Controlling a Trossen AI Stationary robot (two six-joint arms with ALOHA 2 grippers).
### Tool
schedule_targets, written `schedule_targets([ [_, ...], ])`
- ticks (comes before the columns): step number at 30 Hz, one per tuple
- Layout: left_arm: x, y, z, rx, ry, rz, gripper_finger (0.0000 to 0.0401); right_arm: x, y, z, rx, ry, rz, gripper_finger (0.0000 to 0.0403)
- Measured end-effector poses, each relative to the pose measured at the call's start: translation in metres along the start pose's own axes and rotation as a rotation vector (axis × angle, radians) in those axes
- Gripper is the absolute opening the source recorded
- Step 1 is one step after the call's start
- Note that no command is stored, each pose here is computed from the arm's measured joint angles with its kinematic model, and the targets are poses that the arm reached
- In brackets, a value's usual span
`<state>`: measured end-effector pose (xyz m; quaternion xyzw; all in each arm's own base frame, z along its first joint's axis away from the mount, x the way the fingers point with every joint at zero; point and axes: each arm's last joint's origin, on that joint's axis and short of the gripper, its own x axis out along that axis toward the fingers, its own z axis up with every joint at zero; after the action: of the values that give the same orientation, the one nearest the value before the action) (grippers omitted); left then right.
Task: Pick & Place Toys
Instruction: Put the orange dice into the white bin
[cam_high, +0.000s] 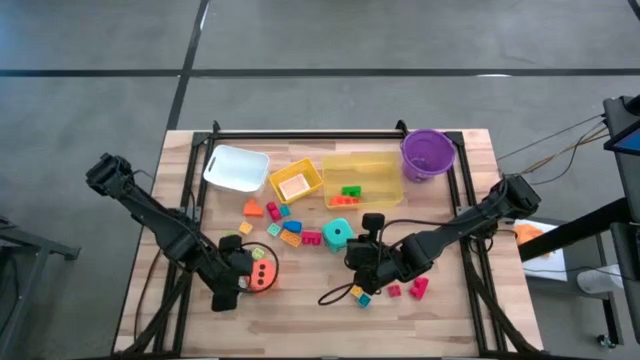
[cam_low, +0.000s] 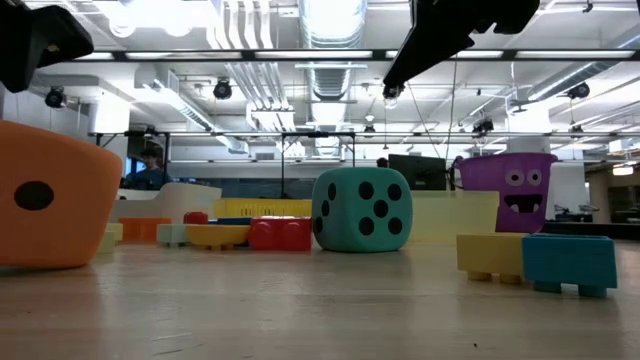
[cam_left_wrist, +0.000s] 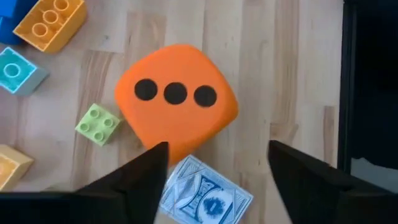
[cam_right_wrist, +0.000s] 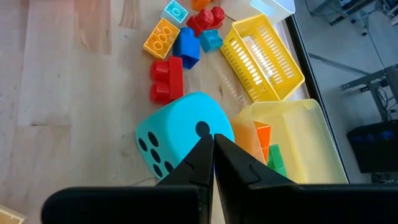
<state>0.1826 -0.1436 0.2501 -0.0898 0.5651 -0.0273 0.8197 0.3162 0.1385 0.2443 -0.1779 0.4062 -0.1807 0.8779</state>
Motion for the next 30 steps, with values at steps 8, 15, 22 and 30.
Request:
schedule_targets([
  [8, -0.002, -0.008, -0.008, 0.159, -0.029, 0.022, 0.0394, 0.0, 0.0, 0.0, 0.002, -0.002, 0.0, 0.0009],
  [15, -0.008, -0.034, -0.02, 0.427, -0.243, 0.078, 0.0365, 0.0, 0.0, 0.0, 0.002, -0.002, 0.001, 0.0009],
  [22, -0.008, -0.048, -0.032, 0.556, -0.321, 0.132, 0.0321, 0.0, 0.0, 0.0, 0.003, -0.005, 0.001, 0.0009],
  [30, 0.0, -0.047, -0.035, 0.578, -0.274, 0.192, 0.0281, 0.0, 0.0, 0.0, 0.003, -0.004, 0.001, 0.0009],
])
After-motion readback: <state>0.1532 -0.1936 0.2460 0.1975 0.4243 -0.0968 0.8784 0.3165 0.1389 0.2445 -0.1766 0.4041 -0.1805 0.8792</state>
